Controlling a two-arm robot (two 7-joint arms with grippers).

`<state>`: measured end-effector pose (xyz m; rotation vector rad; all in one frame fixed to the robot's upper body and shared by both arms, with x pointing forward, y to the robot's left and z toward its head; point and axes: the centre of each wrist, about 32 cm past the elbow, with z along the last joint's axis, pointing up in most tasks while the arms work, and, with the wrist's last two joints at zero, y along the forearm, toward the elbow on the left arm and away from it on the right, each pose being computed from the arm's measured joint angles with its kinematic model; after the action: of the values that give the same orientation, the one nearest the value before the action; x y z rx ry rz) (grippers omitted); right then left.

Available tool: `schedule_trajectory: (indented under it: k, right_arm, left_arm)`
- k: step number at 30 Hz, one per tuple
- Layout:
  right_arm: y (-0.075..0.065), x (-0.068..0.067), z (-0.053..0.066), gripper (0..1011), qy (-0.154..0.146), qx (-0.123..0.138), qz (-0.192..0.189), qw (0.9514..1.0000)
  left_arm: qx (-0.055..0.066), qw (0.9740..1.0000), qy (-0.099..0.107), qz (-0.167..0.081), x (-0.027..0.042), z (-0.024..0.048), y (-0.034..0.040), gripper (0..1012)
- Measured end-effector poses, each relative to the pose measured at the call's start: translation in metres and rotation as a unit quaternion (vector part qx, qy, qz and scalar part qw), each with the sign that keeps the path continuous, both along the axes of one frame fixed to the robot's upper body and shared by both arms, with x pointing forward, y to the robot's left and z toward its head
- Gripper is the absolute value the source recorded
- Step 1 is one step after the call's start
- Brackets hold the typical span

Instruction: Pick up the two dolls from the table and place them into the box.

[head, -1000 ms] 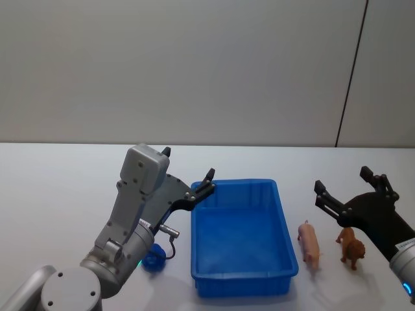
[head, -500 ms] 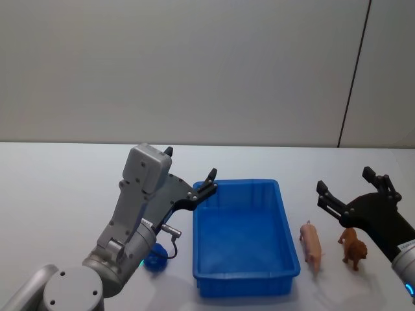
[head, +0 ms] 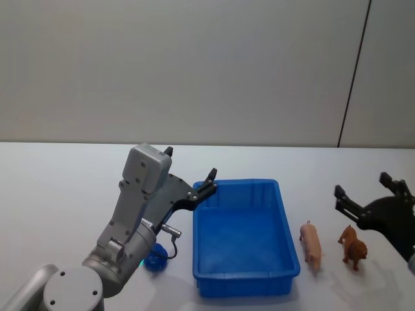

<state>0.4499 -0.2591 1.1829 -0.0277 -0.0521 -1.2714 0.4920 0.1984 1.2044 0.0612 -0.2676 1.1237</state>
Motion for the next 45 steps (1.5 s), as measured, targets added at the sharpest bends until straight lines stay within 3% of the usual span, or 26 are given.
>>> schedule_trajectory:
  k: [12, 18, 30, 45]
  right_arm:
    - [-0.023, 0.005, -0.013, 1001, 0.058, -0.025, -0.021, 0.9978]
    - [-0.029, 0.006, -0.022, 1001, 0.095, -0.049, -0.023, 0.9940]
    - [-0.028, 0.007, -0.036, 1001, 0.140, -0.076, -0.017, 0.9870]
    - [-0.025, 0.012, -0.048, 1001, 0.169, -0.071, -0.017, 0.9829]
  left_arm:
    - [0.000, 1.0000, 0.000, 0.000, 0.0000, 0.0000, 0.0000, 1003]
    - [0.000, 1.0000, 0.000, 0.000, 0.0000, 0.0000, 0.0000, 1003]
    - [0.000, 1.0000, 0.000, 0.000, 0.0000, 0.0000, 0.0000, 1003]
    - [0.000, 1.0000, 0.000, 0.000, 0.0000, 0.0000, 0.0000, 1003]
